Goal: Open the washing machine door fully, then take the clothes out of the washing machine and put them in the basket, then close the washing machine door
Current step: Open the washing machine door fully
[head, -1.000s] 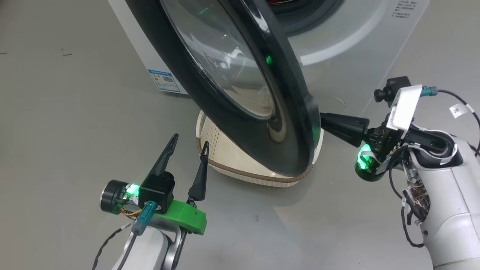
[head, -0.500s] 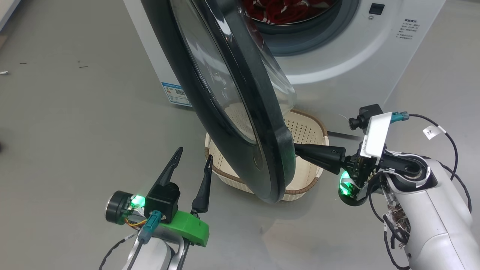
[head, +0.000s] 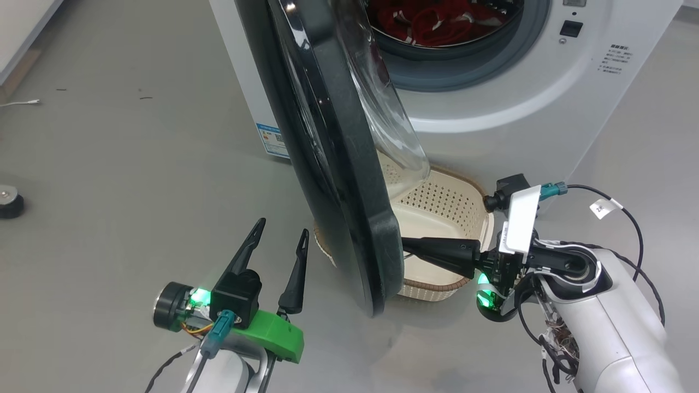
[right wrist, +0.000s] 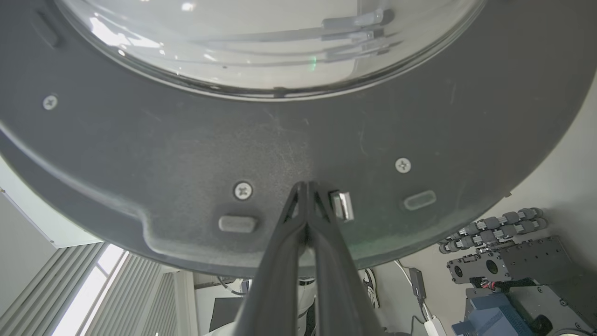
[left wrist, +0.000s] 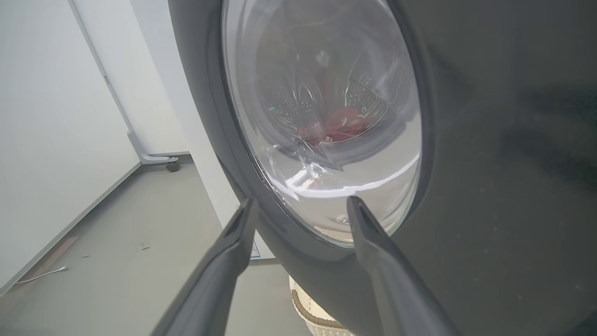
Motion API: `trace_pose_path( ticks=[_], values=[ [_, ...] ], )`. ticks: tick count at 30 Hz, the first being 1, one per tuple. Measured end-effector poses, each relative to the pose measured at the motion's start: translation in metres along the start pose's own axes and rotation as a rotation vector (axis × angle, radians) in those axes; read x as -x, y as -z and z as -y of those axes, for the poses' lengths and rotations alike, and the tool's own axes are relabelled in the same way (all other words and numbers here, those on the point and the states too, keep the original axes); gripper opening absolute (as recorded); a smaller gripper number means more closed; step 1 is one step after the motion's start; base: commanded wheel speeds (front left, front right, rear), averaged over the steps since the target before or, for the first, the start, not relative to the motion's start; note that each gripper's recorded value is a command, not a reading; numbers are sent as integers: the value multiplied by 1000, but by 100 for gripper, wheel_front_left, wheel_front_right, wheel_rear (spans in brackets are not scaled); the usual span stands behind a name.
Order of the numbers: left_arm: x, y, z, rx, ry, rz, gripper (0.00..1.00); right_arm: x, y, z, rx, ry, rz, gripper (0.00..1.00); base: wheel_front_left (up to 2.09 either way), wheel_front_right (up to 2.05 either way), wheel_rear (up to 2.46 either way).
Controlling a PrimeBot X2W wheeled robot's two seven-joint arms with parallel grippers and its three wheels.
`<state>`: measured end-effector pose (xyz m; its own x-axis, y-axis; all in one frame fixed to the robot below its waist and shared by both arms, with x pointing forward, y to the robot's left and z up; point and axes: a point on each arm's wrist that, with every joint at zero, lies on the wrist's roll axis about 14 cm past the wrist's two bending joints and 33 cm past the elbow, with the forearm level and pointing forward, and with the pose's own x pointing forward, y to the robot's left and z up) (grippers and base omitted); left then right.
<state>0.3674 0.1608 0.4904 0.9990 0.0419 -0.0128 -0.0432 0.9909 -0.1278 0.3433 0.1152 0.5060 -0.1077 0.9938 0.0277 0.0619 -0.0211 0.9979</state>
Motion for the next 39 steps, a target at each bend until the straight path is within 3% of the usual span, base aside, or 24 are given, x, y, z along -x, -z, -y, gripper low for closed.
trace_pose_path(
  ticks=[10,18,27,39],
  values=[
    [5,2,-4,0,-14,-6,100,-7,6,1,-3,-4,-17,0,0,0,0],
    [5,2,-5,0,-17,-5,100,-1,-2,1,-25,-32,55,0,0,0,0],
    [3,-1,-10,-2,-29,4,100,26,-24,-6,-47,-98,228,0,0,0,0],
    [5,2,-4,1,-12,-1,100,100,-39,12,-94,-103,563,0,0,0,0]
  ],
)
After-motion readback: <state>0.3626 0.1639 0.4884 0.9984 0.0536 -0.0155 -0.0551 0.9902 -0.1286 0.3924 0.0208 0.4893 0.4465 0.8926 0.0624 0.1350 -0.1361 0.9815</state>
